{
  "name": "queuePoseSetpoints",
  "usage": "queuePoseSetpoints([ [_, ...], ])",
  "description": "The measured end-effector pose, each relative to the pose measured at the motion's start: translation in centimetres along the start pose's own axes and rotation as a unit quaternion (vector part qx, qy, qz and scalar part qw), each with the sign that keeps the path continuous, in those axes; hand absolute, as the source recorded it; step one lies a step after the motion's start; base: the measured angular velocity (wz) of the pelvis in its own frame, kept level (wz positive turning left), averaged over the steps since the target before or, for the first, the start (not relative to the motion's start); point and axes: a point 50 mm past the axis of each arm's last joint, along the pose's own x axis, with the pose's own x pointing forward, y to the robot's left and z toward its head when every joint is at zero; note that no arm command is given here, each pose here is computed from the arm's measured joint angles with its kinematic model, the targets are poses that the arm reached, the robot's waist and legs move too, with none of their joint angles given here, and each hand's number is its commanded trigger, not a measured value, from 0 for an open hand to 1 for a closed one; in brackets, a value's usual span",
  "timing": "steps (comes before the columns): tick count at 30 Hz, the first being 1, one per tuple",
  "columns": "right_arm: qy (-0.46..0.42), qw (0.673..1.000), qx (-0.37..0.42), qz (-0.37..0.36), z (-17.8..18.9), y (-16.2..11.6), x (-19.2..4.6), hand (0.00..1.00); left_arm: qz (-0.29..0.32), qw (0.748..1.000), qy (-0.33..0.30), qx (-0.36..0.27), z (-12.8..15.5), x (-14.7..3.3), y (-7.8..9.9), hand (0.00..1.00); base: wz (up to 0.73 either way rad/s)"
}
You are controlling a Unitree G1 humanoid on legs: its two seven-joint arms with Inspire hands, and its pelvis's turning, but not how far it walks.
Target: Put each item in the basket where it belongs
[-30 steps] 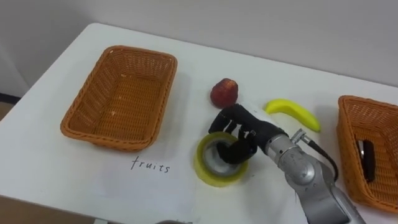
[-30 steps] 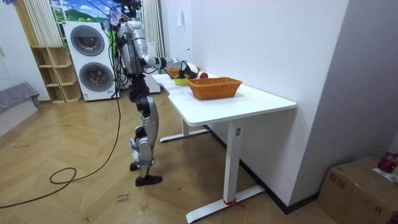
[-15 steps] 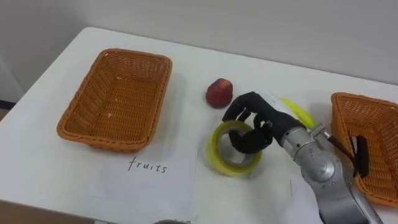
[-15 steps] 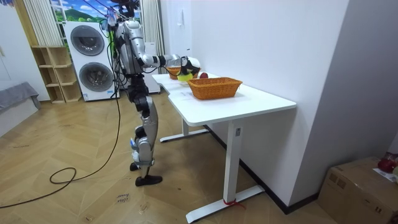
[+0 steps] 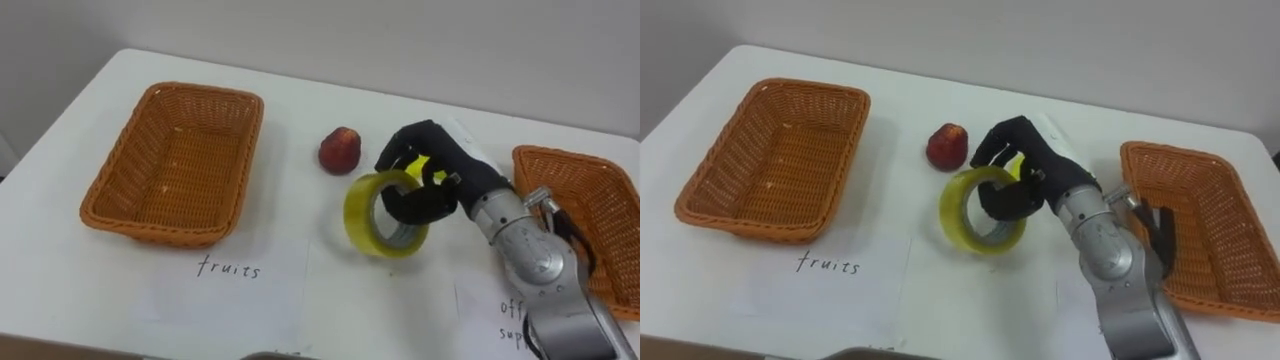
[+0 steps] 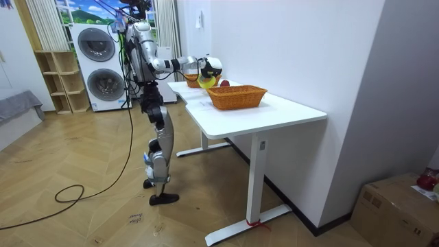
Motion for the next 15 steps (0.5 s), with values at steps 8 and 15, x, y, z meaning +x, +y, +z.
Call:
queuePoseSetpoints([
  [8, -0.016, 0.998, 0.006, -0.054, 0.2, -2.1, -0.4, 1.0, -0.016, 1.0, 0.007, 0.001, -0.6, -0.2, -0.3, 0.0, 0.0],
  [15, -0.012, 0.994, 0.024, -0.11, -0.3, -3.8, -0.9, 1.0, -0.009, 1.0, 0.013, -0.014, -0.8, -0.1, 0.1, 0.0, -0.02],
])
